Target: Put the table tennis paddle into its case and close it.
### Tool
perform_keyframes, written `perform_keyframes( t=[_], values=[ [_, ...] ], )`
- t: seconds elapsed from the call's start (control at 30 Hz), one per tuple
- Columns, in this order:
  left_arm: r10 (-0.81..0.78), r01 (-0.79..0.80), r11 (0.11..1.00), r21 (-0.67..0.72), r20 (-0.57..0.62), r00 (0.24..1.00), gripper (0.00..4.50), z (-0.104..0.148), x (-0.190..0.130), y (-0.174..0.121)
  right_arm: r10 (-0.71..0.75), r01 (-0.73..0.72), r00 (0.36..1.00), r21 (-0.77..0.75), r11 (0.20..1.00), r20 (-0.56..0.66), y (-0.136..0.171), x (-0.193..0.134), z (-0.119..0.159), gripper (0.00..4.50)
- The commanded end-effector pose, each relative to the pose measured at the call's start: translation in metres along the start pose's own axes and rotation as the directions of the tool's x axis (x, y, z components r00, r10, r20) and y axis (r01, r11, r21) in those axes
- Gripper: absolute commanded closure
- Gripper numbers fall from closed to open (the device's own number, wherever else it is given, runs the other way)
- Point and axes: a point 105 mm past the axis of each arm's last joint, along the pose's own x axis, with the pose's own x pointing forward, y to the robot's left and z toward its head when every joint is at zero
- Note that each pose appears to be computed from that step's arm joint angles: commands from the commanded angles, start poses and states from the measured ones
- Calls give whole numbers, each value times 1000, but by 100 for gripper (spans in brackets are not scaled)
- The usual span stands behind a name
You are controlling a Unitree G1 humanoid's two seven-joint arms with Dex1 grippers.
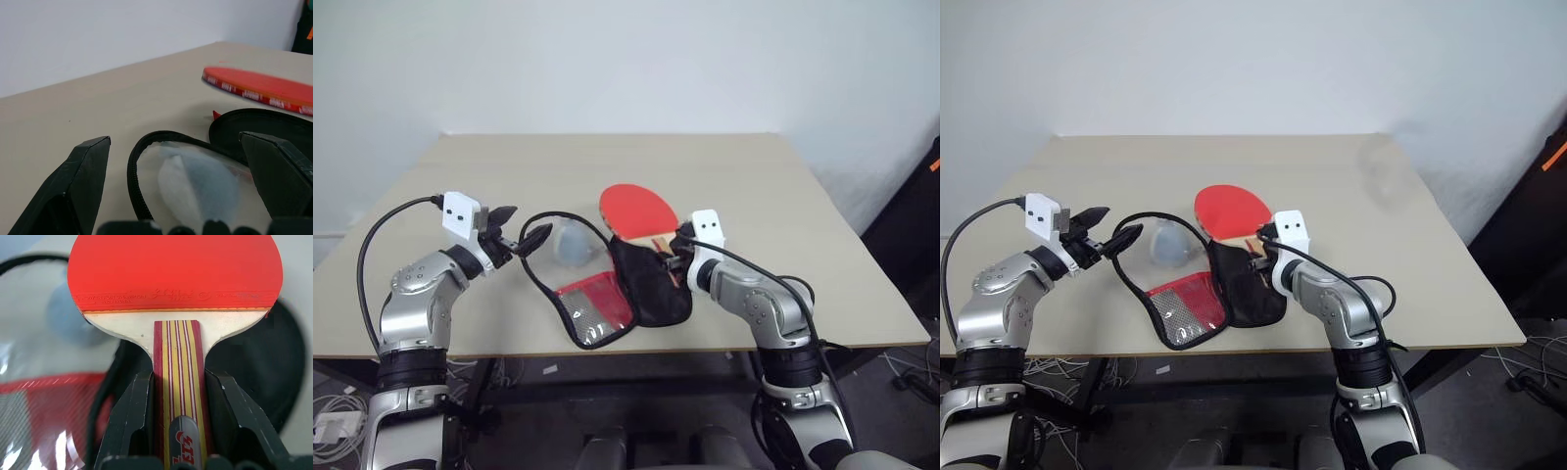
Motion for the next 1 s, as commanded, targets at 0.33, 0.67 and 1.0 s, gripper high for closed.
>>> perform_keyframes(
  t=[0.33, 0.67, 1.0],
  values=[
    [-11, 10, 999, 30, 41, 999, 0, 15, 2, -1, -131, 135, 987, 30, 990, -94, -13, 1, -17, 336],
    [-13, 12, 1000, 28, 46, 999, 0, 14, 2, -4, -150, 155, 981, 28, 988, -122, -15, 4, -20, 336],
    [-9, 8, 1000, 26, 44, 999, 0, 14, 1, -5, -129, 141, 981, 70, 988, -147, 1, 14, -7, 336]
  ],
)
